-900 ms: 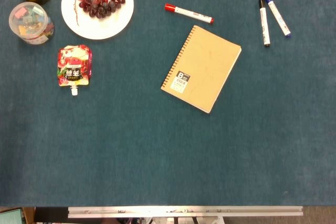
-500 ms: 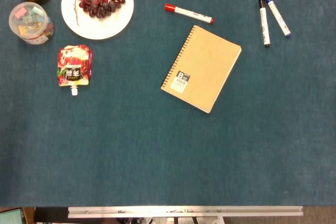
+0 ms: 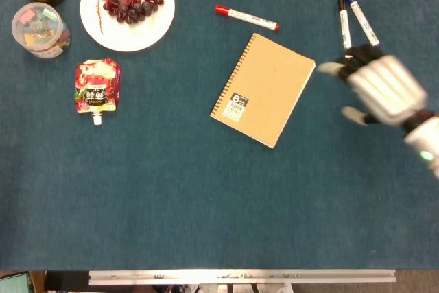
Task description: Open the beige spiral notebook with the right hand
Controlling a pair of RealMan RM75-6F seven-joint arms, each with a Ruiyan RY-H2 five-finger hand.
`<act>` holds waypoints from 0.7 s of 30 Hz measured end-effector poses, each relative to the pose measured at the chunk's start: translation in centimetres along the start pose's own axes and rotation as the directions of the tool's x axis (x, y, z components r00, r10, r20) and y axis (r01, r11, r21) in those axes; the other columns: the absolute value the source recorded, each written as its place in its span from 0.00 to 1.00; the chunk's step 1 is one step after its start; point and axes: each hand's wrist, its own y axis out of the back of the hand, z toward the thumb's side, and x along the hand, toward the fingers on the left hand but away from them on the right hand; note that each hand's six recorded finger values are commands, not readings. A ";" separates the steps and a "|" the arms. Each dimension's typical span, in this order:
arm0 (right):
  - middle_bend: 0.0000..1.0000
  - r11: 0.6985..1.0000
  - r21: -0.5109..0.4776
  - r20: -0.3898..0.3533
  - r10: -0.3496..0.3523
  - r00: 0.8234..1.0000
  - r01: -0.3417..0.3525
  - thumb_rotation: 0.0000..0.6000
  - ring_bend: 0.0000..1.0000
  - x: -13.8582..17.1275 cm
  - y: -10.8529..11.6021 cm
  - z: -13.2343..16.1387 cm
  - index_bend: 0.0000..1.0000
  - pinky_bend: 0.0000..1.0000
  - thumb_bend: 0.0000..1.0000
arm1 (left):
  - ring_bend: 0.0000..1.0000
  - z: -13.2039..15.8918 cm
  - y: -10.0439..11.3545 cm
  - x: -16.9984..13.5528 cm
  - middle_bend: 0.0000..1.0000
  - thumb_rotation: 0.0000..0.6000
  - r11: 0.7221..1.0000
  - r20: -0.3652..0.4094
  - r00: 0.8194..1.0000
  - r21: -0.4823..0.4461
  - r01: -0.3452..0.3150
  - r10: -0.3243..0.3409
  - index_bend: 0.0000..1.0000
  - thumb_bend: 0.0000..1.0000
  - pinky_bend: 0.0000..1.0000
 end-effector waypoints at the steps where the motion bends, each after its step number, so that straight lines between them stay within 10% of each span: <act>1: 0.30 1.000 -0.012 -0.018 0.011 1.000 -0.011 1.00 0.16 -1.2 -0.1 0.8 0.21 0.19 0.20 | 0.12 -0.1 0.1 -0.1 0.15 1.00 1.000 -0.004 1.000 0.001 -0.002 0.002 0.18 0.41 0.09; 21: 0.31 0.984 -0.108 -0.114 0.132 0.985 -0.145 1.00 0.15 -13.7 -3.5 8.7 0.20 0.16 0.20 | 0.12 -0.8 0.3 -0.6 0.15 1.00 1.000 -0.034 0.999 0.017 -0.004 0.005 0.18 0.41 0.09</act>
